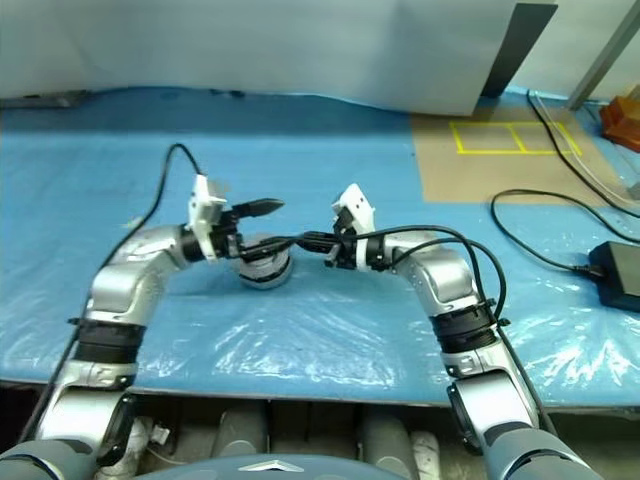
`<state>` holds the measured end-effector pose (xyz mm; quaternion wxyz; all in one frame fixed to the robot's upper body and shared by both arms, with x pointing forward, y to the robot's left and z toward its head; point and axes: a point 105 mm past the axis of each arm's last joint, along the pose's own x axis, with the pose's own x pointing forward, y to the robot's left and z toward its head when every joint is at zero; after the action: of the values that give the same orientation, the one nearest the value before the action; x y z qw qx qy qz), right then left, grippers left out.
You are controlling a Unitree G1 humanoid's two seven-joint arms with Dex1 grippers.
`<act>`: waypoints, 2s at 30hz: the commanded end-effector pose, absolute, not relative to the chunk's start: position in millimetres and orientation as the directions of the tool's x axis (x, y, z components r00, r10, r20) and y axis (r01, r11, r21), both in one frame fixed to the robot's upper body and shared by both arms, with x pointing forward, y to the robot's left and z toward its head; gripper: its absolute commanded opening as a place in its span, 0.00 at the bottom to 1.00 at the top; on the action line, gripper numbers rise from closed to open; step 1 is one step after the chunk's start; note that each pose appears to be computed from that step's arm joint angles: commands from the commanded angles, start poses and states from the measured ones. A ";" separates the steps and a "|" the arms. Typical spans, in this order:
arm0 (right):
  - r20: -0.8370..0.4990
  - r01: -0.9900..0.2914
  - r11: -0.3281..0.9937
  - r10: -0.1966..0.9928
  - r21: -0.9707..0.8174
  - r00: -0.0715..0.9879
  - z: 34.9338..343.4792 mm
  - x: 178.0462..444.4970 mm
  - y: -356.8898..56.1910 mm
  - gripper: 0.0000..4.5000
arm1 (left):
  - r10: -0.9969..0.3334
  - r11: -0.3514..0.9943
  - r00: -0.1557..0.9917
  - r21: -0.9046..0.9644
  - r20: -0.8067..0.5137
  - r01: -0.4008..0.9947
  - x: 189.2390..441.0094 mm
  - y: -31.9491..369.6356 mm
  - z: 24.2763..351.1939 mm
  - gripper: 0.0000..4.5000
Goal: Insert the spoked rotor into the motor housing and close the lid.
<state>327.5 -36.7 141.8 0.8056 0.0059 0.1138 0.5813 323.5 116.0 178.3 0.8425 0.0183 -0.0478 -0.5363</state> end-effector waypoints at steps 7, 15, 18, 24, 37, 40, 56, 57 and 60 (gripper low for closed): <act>-0.143 -0.976 0.215 0.966 -0.025 0.216 156.9 327.5 -6.1 0.49 | -0.820 0.571 0.572 0.039 -0.004 0.820 297.7 177.6 175.5 1.00; -0.169 -0.984 0.158 0.971 -0.088 0.171 148.5 334.6 13.9 1.00 | -0.711 0.702 0.698 -0.036 -0.084 0.711 289.5 215.6 139.2 1.00; -0.212 -0.985 0.124 0.966 -0.119 0.147 140.7 334.5 20.2 1.00 | -0.677 0.735 0.731 -0.034 -0.083 0.677 290.2 221.5 133.8 1.00; -0.273 -0.977 0.123 0.947 -0.176 0.168 124.3 341.2 31.2 1.00 | -0.664 0.747 0.742 -0.020 -0.091 0.665 286.4 220.4 127.2 1.00; -0.310 -0.979 0.090 0.940 -0.184 0.144 108.8 341.2 57.0 1.00 | -0.683 0.711 0.702 0.034 -0.202 0.702 270.7 220.8 113.1 1.00; -0.322 -0.980 0.080 0.937 -0.182 0.136 104.7 340.2 58.5 1.00 | -0.686 0.705 0.697 0.048 -0.210 0.708 269.4 218.8 112.2 1.00; -0.237 -0.991 0.025 0.970 -0.128 0.055 136.9 333.7 49.7 0.66 | -0.684 0.710 0.702 0.038 -0.199 0.703 272.3 213.2 110.9 1.00; -0.228 -0.992 0.029 0.972 -0.124 0.057 139.6 334.1 50.0 0.66 | -0.685 0.709 0.701 0.038 -0.196 0.704 273.0 212.2 111.2 1.00; -0.234 -0.991 0.036 0.970 -0.127 0.065 139.0 335.1 49.1 0.66 | -0.690 0.707 0.699 0.035 -0.189 0.707 274.5 209.4 111.6 1.00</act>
<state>335.1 45.1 115.8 0.7177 -0.1350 0.0848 0.6779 273.6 213.9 103.3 0.9211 0.0424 0.0996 -0.3739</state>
